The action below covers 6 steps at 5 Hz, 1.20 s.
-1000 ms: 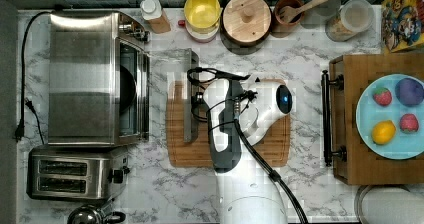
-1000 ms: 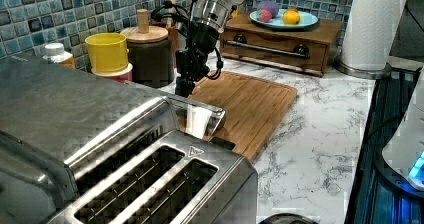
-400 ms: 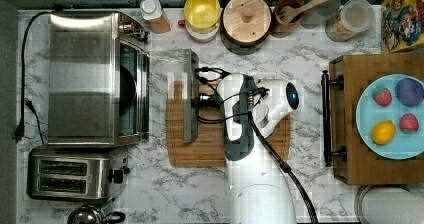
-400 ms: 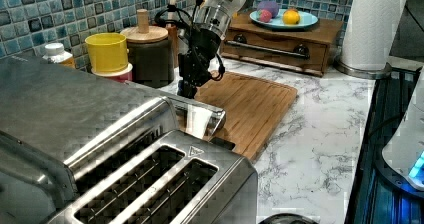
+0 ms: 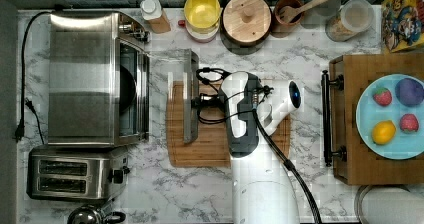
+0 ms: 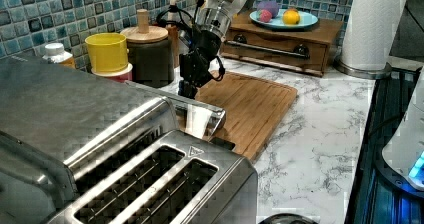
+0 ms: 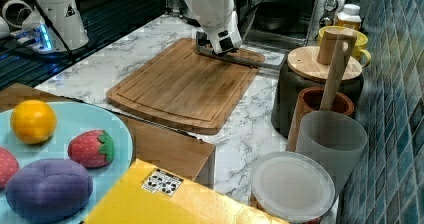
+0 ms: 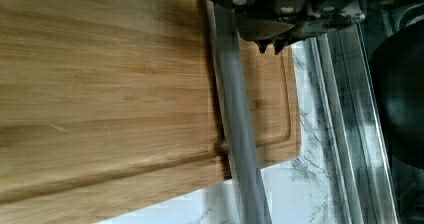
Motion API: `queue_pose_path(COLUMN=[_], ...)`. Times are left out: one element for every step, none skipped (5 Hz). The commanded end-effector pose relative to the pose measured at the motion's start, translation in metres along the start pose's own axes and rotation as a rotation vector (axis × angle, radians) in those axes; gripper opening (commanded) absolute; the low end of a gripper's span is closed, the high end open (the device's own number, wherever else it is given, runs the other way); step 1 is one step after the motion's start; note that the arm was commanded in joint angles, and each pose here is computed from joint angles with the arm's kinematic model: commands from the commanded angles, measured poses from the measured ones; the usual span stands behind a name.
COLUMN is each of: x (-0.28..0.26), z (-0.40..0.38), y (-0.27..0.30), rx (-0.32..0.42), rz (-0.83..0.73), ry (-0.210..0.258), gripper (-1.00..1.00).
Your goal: Close the oven.
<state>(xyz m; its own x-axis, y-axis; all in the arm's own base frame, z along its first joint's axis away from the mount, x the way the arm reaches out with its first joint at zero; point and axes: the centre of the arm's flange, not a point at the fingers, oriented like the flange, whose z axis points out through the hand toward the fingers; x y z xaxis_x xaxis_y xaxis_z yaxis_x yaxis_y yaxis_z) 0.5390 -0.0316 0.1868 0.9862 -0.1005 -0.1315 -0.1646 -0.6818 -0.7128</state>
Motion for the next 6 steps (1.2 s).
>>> queue_pose_path(x=[-0.020, -0.022, -0.026, -0.026, -0.027, -0.030], z=[0.014, 0.015, 0.030, 0.060, 0.068, 0.052], y=[-0.207, -0.235, -0.264, -0.294, -0.305, -0.329], rx=[0.106, 0.067, -0.051, -0.308, -0.417, -0.480], rz=[-0.399, -0.422, -0.442, -0.440, -0.385, -0.354], ry=[-0.047, -0.037, -0.010, 0.019, 0.121, 0.214], gripper=[-1.00, -1.00, -1.00, -1.00, -1.00, -1.00])
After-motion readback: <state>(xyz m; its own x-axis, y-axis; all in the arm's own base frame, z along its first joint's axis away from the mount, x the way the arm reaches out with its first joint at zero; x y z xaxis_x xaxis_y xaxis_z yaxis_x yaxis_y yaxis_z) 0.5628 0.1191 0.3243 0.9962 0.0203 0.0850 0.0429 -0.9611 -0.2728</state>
